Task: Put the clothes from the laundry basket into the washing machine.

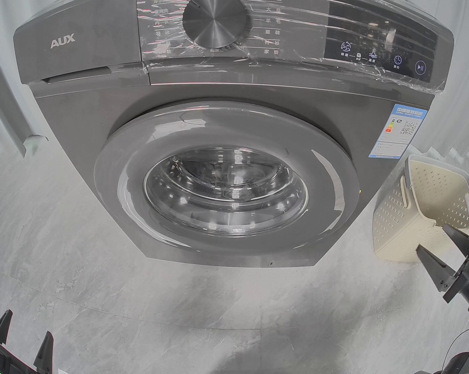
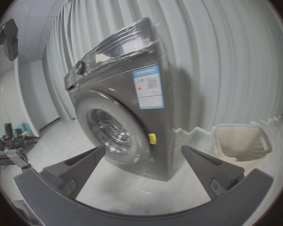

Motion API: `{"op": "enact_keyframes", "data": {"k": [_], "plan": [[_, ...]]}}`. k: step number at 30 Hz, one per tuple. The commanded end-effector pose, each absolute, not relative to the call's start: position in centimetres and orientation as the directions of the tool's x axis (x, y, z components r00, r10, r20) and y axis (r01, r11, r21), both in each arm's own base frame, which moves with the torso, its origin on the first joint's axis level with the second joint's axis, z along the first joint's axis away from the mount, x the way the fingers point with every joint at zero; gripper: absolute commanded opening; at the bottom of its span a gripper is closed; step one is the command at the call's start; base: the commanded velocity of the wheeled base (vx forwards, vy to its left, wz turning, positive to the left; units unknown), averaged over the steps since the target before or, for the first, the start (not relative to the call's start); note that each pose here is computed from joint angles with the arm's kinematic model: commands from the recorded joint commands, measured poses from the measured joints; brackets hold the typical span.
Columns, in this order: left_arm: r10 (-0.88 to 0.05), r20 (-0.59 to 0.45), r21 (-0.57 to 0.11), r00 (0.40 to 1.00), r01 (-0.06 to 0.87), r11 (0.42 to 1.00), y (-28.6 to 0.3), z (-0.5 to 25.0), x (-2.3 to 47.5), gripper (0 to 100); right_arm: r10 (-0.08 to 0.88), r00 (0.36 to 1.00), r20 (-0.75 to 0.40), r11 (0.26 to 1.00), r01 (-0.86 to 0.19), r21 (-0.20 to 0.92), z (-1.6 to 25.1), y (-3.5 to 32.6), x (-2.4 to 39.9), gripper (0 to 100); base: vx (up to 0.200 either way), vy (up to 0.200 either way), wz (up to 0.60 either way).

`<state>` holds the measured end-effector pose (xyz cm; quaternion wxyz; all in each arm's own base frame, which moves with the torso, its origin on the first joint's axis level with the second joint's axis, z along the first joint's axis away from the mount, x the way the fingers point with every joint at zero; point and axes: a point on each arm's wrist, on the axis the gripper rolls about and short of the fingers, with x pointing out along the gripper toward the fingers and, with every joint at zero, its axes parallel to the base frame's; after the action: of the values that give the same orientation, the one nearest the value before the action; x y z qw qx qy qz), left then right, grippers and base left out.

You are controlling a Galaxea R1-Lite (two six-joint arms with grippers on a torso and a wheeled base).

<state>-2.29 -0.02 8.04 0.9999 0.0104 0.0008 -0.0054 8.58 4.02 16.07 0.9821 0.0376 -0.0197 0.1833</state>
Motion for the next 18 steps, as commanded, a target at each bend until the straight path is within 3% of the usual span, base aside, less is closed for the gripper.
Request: {"op": "enact_keyframes", "data": {"k": [1, 10, 18], "plan": [[-0.011, -0.006, 0.02, 1.0, 0.011, 1.0, 0.0, 7.5, -2.3, 100, 0.146, 0.978, 0.148, 0.986, -0.156, 0.06, 14.7, 0.7, 3.7, 100, 0.0, 0.0, 0.0], [-0.011, -0.006, 0.017, 1.0, 0.011, 1.0, 0.0, 7.5, -2.3, 100, 0.035, 0.987, 0.154, 0.997, -0.045, 0.059, 11.1, -0.3, -0.9, 100, 0.0, 0.0, 0.0], [-0.009, -0.006, 0.017, 1.0, 0.009, 1.0, 0.0, 7.5, -2.3, 100, -0.051, 0.993, 0.11, 0.998, 0.046, 0.047, 9.4, -0.2, -1.9, 100, 0.0, 0.0, 0.0]]}}
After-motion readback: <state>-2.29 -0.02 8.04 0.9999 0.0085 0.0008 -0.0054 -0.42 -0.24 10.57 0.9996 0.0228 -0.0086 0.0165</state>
